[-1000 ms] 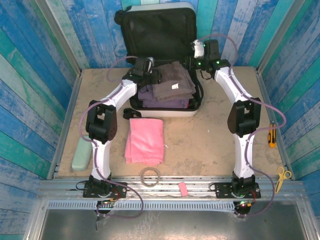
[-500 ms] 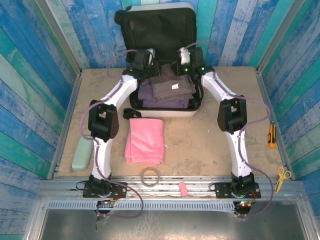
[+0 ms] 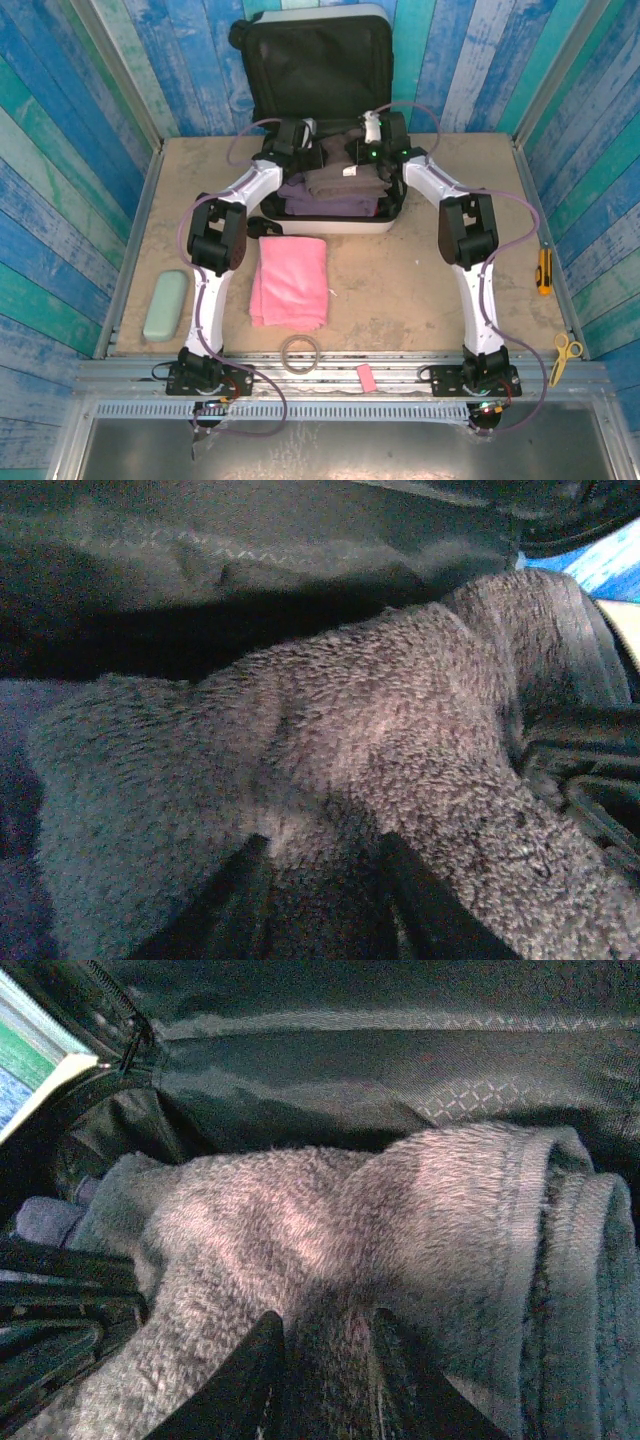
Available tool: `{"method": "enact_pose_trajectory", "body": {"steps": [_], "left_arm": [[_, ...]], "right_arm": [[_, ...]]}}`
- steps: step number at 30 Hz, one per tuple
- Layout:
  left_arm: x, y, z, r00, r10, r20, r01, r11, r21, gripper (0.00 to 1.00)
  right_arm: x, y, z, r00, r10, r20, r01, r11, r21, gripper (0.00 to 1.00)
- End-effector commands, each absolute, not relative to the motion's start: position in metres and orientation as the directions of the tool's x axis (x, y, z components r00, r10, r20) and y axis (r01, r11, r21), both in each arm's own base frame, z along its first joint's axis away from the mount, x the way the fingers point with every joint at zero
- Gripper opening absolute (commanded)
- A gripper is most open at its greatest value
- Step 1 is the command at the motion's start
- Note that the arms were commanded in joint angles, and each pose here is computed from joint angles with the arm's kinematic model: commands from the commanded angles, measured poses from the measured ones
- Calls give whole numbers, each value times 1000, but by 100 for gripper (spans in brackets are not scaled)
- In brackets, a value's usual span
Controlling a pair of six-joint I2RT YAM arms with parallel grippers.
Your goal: Pack the luggage
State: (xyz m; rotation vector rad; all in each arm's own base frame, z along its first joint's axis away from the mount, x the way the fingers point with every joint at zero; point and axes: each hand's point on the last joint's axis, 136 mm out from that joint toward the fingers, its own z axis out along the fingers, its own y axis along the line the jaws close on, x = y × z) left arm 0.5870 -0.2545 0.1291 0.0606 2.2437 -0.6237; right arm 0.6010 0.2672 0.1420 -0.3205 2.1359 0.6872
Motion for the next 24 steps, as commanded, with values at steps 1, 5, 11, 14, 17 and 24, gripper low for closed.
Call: {"method": "enact_pose_trajectory", "body": {"steps": [1,5,11,14,17,24], "left_arm": [[577,-237,151,-638,-121,-761,220,918,-330,52],[554,-198,245,-457,-148,-877,165,955,-248,84],[486,-129,319,-309,-164,-937,20,984,-179,93],[447,-110,312,-326,-192,-926,-1,979,-202,93],[410,-104,274,-415,-219,-883,-6,971,-238,93],[334,-111,159,-642,-344,-685,-43,908,-416,94]], "right_arm": [[590,253,179,-602,15,-798,-429,837,339,45],[570,245,227,-564,37,-825,-437,834,336,63],[520,230,284,-527,86,-846,-447,818,362,74],[486,229,296,-539,109,-835,-472,783,406,77],[446,236,290,-583,122,-803,-496,730,470,79],[350,263,237,-697,91,-711,-512,632,582,80]]}}
